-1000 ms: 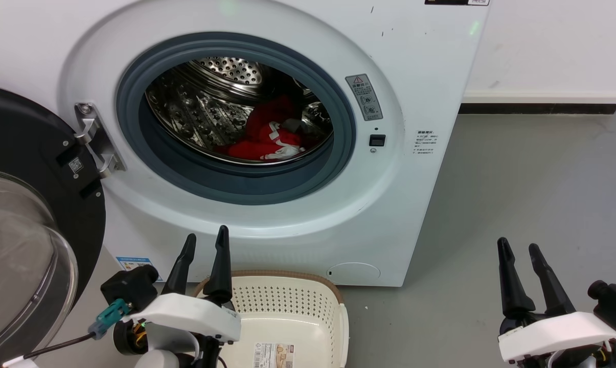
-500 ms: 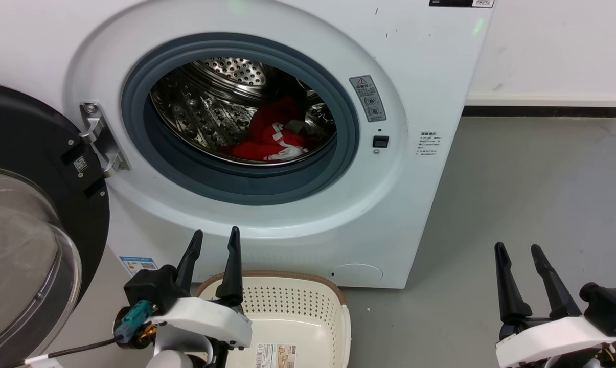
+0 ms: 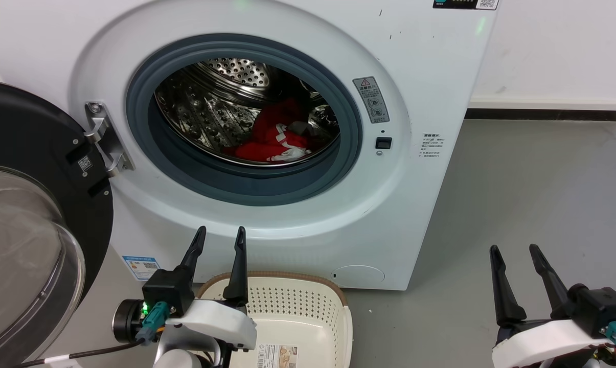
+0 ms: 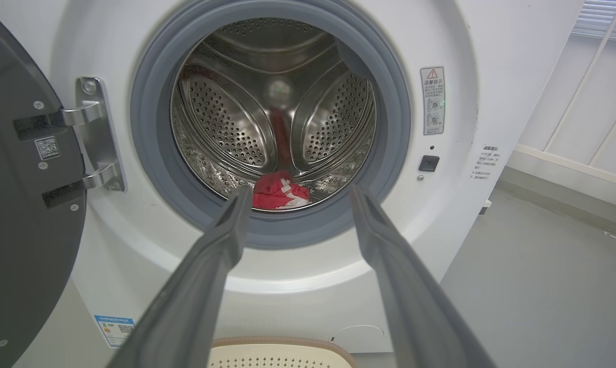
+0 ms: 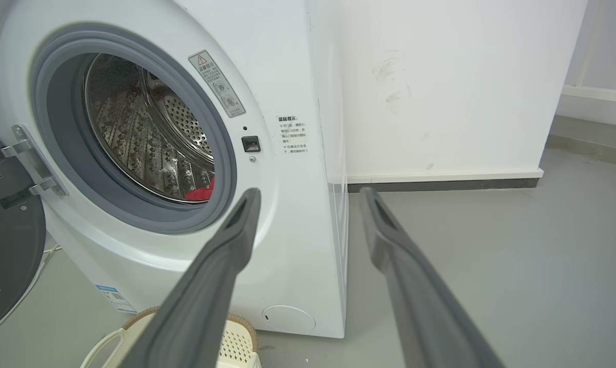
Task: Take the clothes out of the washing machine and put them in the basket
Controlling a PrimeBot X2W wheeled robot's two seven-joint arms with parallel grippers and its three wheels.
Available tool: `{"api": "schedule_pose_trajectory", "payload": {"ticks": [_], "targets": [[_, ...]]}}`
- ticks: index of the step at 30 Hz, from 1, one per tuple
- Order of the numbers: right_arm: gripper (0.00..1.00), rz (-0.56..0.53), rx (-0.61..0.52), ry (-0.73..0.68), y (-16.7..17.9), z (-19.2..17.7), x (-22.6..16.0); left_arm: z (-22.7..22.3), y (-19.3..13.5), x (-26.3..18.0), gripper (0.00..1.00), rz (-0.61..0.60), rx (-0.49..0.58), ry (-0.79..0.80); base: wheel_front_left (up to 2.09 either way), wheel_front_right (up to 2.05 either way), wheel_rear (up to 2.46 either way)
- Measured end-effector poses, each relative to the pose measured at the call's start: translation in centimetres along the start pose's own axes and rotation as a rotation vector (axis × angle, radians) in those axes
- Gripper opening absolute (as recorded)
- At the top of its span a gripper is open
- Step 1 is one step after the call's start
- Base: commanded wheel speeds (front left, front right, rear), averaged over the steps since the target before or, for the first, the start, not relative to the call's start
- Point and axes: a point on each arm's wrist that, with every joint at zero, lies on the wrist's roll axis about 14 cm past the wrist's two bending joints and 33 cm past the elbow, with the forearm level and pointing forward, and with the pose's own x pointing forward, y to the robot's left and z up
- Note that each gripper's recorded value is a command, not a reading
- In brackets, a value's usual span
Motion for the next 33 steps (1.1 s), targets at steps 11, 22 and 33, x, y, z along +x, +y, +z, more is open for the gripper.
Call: {"api": "schedule_pose_trajectory", "payload": {"ticks": [11, 22, 33], "targets": [[1.0, 0.012, -0.091, 0.004, 0.1, -0.2, -0.1, 0.2, 0.3, -0.2, 1.0, 0.009, 0.09, -0.02, 0.0, 0.0, 0.0], [1.0, 0.016, -0.18, 0.008, 0.1, 0.2, -0.2, -0.1, 0.9, -0.5, 1.0, 0.024, 0.138, -0.019, 0.0, 0.0, 0.0], [1.0, 0.01, -0.221, 0.032, -0.2, -0.1, -0.5, -0.8, 1.0, -0.6, 1.0, 0.02, 0.155, -0.005, 0.0, 0.0, 0.0]]}}
